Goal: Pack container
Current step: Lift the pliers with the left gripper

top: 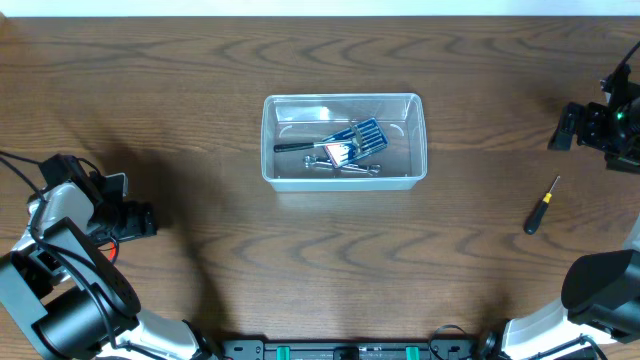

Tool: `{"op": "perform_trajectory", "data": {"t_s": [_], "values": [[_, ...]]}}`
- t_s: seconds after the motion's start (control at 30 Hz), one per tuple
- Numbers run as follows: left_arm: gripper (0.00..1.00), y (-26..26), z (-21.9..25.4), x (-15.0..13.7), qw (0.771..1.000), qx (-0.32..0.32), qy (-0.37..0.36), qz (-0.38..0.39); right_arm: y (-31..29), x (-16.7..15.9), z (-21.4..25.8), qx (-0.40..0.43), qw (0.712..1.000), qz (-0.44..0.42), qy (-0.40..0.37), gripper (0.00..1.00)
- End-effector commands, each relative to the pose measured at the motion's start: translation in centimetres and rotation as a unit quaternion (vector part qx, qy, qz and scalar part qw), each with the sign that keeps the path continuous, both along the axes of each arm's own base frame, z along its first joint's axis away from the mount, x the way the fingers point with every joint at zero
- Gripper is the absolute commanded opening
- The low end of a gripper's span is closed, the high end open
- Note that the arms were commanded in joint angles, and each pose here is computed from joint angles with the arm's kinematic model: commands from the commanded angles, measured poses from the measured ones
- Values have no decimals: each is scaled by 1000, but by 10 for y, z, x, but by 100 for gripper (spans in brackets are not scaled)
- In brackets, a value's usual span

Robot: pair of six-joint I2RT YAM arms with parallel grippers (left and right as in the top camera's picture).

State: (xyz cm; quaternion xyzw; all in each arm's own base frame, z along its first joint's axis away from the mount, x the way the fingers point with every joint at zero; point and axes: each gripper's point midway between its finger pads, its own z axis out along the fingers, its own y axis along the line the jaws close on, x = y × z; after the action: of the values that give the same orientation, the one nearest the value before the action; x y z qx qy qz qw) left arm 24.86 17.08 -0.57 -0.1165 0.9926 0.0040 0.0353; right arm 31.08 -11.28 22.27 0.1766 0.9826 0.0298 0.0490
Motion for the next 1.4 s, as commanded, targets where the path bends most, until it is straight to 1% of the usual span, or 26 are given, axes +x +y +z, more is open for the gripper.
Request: {"op": "perform_trajectory", "data": {"t_s": [0.0, 0.03, 0.1, 0.23, 0.3, 0.37, 0.53, 0.63, 0.73, 0.83, 0.93, 0.97, 1.03, 1.13, 1.2, 1.27, 1.3, 1.37], "values": [[85, -2, -12, -6, 1000, -12, 16, -6, 5, 0, 0, 6, 1000, -4, 2, 99], [81, -2, -12, -6, 1000, -12, 16, -6, 5, -1, 0, 6, 1000, -4, 4, 99], [78, -2, -12, -6, 1000, -12, 16, -6, 6, -2, 0, 7, 1000, -4, 6, 99], [76, -2, -12, -6, 1000, -11, 16, -6, 7, -5, 0, 9, 1000, -4, 12, 99], [71, -1, -12, -5, 1000, -10, 15, -6, 7, -6, 0, 10, 1000, -3, 14, 99], [63, -1, -12, -5, 1000, -10, 14, -6, 8, -7, -1, 11, 1000, -3, 16, 99], [57, 2, -11, -1, 1000, -4, 6, -5, 8, -9, -1, 12, 1000, -3, 20, 99], [48, 2, -11, 1, 1000, -2, 3, -5, 9, -10, -1, 14, 1000, -3, 23, 99], [43, 4, -11, 3, 1000, 1, -1, -5, 9, -11, -1, 15, 1000, -3, 25, 99], [41, 5, -11, 5, 1000, 4, -5, -3, 10, -12, -1, 15, 1000, -3, 27, 99], [33, 7, -11, 7, 1000, 6, -9, -2, 10, -13, -1, 16, 999, -4, 28, 99], [32, 7, -11, 7, 1000, 7, -10, -1, 10, -13, -1, 16, 999, -4, 28, 99], [27, 8, -11, 8, 1000, 8, -11, -1, 10, -13, -1, 16, 999, -4, 28, 99], [25, 8, -11, 8, 1000, 8, -12, -1, 10, -13, -1, 16, 999, -4, 28, 99], [19, 8, -11, 8, 1000, 8, -12, -1, 10, -13, -1, 16, 999, -3, 28, 99], [19, 8, -11, 9, 1000, 9, -13, 4, 10, -13, -1, 16, 999, -4, 28, 99], [15, 8, -11, 9, 1000, 9, -14, 4, 10, -13, -1, 16, 999, -4, 28, 99], [13, 9, -11, 9, 1000, 9, -15, 6, 10, -13, -1, 16, 999, -4, 28, 99]]}}
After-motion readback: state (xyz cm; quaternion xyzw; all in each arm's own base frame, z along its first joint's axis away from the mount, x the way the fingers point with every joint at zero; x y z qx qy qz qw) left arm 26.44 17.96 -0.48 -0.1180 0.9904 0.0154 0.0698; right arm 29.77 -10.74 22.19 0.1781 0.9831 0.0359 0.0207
